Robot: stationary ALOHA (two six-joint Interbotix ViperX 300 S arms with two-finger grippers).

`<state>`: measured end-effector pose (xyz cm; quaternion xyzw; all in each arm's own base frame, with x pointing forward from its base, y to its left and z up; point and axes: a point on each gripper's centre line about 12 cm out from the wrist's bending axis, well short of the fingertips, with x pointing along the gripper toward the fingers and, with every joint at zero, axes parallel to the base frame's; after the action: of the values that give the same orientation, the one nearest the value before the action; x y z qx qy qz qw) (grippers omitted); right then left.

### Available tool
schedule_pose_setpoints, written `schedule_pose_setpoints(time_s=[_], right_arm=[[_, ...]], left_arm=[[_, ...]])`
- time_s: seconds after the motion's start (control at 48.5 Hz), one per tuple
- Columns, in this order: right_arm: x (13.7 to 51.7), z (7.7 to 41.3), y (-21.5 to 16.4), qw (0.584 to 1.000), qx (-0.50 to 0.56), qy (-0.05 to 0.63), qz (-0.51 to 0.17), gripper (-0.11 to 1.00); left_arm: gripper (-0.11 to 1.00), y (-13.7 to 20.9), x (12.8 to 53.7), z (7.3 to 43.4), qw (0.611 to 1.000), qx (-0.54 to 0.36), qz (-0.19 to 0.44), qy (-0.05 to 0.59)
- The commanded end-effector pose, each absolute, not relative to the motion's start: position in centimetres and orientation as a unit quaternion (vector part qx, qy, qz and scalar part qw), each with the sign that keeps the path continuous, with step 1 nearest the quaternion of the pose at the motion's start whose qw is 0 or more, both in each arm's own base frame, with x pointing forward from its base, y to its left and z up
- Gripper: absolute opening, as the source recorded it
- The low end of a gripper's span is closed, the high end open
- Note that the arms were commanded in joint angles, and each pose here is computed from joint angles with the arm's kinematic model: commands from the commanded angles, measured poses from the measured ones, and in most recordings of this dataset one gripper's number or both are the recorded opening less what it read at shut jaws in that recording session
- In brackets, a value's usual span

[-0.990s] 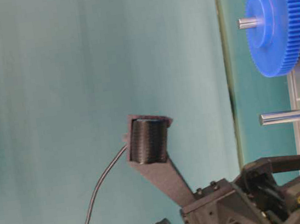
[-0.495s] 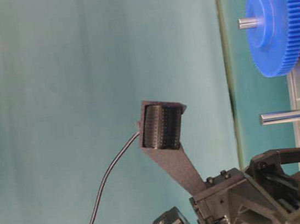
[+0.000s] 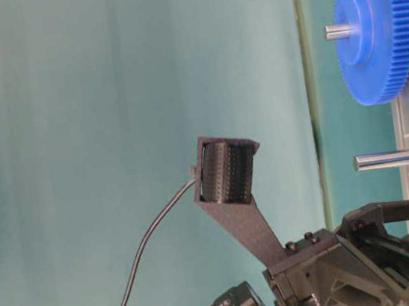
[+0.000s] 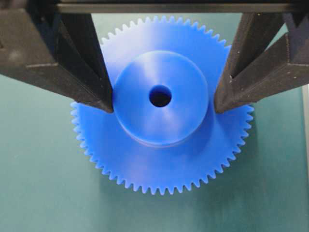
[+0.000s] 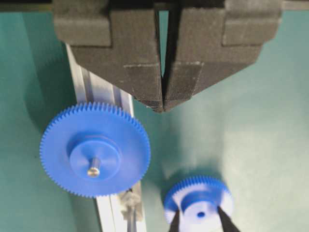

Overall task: Find the location of the shaft and insert the small gear.
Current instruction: 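Close the left gripper on the small blue gear's hub and lift, then carry the gear over the rail and align its hole with the empty shaft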

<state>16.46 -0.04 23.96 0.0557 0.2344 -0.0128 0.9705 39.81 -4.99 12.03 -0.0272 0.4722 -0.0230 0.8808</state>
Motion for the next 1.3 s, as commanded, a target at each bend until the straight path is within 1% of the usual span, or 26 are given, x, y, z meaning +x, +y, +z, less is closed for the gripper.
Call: schedule_pose_setpoints(time_s=[0.0,0.124,0.248,0.268,0.433,0.681,0.908,1.114,1.279], right_arm=[[16.6,24.3,-0.1,0.971,0.061,0.231,-0.014,0.04],[16.6,24.2,0.0,0.971,0.061,0.232,-0.014,0.04],[16.6,24.3,-0.1,0.971,0.061,0.231,-0.014,0.04],[16.6,24.3,-0.1,0.971,0.061,0.231,-0.014,0.04],[16.6,24.3,-0.1,0.971,0.061,0.231,-0.014,0.04],[16.5,24.1,-0.1,0.971,0.061,0.232,-0.014,0.04],[16.3,24.2,-0.1,0.972,0.06,0.227,-0.014,0.04],[16.3,24.1,-0.1,0.972,0.061,0.228,-0.014,0.04],[16.3,24.1,-0.1,0.972,0.061,0.228,-0.014,0.04]], left_arm=[[0.88,-5.1,40.0,12.7,0.882,-0.026,-0.024,0.47],[0.8,-5.1,40.1,12.8,0.88,-0.027,-0.023,0.474],[0.67,-5.1,40.1,12.7,0.876,-0.026,-0.022,0.48],[0.66,-5.1,40.1,12.7,0.875,-0.026,-0.021,0.482],[0.66,-5.1,40.2,13.0,0.873,-0.021,-0.024,0.487],[0.66,-5.2,40.9,14.1,0.88,-0.022,-0.025,0.473],[0.66,-4.3,41.0,17.5,0.899,-0.015,-0.025,0.436],[0.66,-2.2,40.5,21.2,0.914,-0.004,-0.014,0.405],[0.66,-0.6,40.4,23.7,0.923,0.021,-0.011,0.384]])
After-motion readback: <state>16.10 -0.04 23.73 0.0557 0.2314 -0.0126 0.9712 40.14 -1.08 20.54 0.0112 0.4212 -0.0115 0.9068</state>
